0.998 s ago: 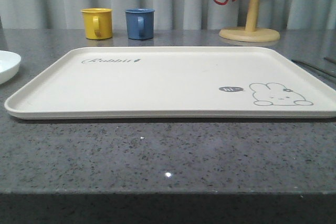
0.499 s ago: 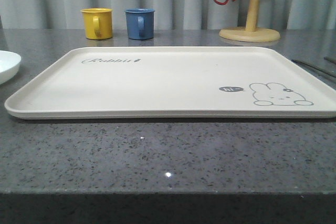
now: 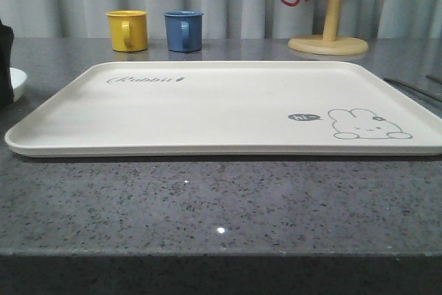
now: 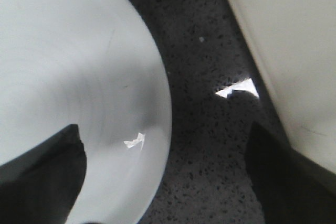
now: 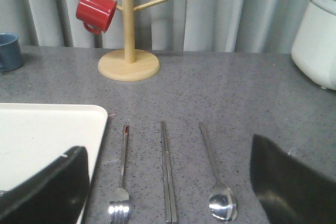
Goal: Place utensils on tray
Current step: 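Grasp the white plate rim with the left gripper and lift it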
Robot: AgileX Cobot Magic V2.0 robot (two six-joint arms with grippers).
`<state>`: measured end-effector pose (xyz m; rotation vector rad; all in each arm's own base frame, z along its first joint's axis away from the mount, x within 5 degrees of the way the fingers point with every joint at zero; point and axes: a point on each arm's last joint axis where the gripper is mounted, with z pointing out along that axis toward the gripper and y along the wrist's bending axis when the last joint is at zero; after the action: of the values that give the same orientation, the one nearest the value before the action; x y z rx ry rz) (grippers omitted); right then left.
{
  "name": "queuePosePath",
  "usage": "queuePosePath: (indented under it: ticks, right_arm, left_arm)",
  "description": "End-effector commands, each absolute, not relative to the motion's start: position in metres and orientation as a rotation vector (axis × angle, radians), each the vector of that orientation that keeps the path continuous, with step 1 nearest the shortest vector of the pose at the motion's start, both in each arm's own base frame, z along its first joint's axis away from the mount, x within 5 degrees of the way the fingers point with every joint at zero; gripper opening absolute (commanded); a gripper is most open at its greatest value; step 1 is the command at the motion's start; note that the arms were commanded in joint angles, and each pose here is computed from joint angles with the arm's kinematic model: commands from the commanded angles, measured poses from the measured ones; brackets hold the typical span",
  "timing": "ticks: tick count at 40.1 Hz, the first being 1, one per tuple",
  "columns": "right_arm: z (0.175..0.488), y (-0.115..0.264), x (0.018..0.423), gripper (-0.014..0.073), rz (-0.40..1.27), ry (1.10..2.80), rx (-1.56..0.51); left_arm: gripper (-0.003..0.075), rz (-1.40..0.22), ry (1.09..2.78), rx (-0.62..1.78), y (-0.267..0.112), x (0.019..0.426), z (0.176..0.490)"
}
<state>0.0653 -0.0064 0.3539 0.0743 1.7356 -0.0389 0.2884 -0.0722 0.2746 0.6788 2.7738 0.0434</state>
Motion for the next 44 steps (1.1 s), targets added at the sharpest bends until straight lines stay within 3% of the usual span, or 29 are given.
queuePosePath:
  ticks: [1, 5, 11, 17, 23, 32, 36, 44]
  right_arm:
    - [0.37, -0.007, 0.066, 0.0643, -0.06, 1.641, 0.054]
    - [0.37, -0.007, 0.066, 0.0643, -0.06, 1.641, 0.054]
    - [0.37, -0.007, 0.066, 0.0643, -0.06, 1.641, 0.054]
    - [0.37, -0.007, 0.066, 0.0643, -0.06, 1.641, 0.054]
    - [0.37, -0.007, 0.066, 0.0643, -0.06, 1.641, 0.054]
    - [0.37, -0.007, 0.066, 0.0643, -0.06, 1.641, 0.054]
    - [0.37, -0.007, 0.066, 0.0643, -0.06, 1.641, 0.054]
    - [0.37, -0.007, 0.066, 0.0643, -0.06, 1.641, 0.054]
  left_arm:
    - [0.0488, 0.047, 2.73, 0.681, -0.076, 0.295, 0.283]
    - [0.0391, 0.048, 2.76, 0.689, -0.077, 0.298, 0.275]
    - [0.0159, 0.049, 2.767, 0.691, -0.077, 0.299, 0.273]
    - [-0.0017, 0.052, 2.766, 0.693, -0.077, 0.299, 0.273]
    - [-0.0018, 0.066, 2.761, 0.699, -0.077, 0.299, 0.28]
    - [-0.0018, 0.164, 2.648, 0.723, -0.091, 0.292, 0.329]
    - [-0.0018, 0.22, 2.601, 0.792, -0.106, 0.288, 0.348]
    - [-0.0018, 0.131, 2.444, 0.906, -0.152, 0.272, 0.381]
